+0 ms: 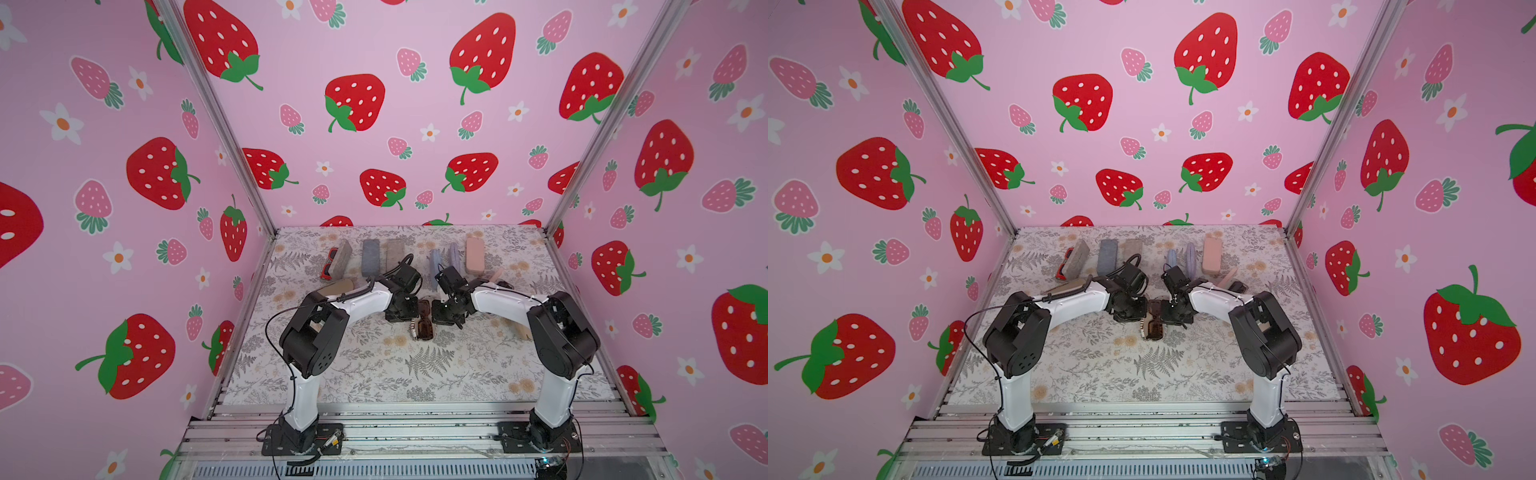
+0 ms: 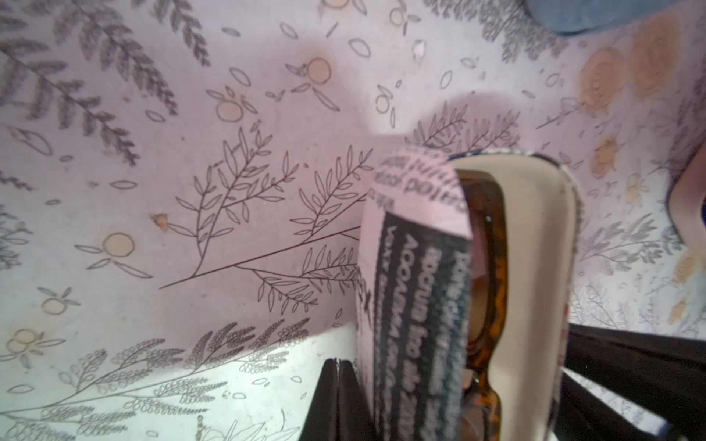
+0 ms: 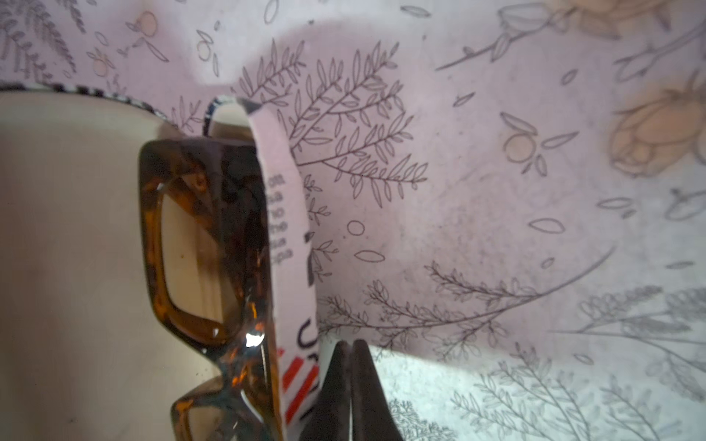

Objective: Close the glasses case
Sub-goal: Close the glasses case at the center of the board.

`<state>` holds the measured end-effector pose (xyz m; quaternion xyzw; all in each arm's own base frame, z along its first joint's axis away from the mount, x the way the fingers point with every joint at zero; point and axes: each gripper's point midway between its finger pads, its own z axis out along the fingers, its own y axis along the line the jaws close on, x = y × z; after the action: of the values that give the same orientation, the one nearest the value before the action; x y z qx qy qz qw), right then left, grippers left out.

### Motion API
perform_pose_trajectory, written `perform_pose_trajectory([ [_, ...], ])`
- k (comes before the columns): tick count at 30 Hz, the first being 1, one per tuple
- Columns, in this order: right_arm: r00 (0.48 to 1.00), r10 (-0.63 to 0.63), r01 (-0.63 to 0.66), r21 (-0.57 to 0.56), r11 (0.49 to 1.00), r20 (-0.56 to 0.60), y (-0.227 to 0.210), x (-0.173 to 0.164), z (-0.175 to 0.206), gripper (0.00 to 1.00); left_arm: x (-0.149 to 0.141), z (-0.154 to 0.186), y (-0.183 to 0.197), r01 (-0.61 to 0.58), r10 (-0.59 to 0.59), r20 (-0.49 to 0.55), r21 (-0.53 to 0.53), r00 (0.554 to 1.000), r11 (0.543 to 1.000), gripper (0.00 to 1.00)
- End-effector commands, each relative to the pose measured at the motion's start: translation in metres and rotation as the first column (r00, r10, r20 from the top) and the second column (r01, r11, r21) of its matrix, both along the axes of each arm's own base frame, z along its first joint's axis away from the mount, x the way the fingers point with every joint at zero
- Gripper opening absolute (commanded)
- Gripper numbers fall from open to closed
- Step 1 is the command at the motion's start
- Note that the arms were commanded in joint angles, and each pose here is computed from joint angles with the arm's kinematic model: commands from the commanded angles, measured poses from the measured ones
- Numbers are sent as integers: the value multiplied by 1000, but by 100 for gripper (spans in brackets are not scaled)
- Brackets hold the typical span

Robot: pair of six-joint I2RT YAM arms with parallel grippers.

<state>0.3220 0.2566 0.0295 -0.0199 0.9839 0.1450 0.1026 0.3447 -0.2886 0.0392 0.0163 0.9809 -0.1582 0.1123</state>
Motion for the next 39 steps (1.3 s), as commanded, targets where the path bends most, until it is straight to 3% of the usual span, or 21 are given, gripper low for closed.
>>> perform_pose_trajectory([
  [1,999,53,-52,38,998,-8,18,-2,5,7,2,1,-12,2,-2,-9,-4,1000,1000,0],
  [17,989,144,-150,227,962,41,53,-5,32,7,0,0,-21,15,-15,-13,0,1000,1000,0],
  [39,983,170,-182,288,940,69,68,-9,49,7,1,5,-23,14,-14,-2,0,1000,1000,0],
])
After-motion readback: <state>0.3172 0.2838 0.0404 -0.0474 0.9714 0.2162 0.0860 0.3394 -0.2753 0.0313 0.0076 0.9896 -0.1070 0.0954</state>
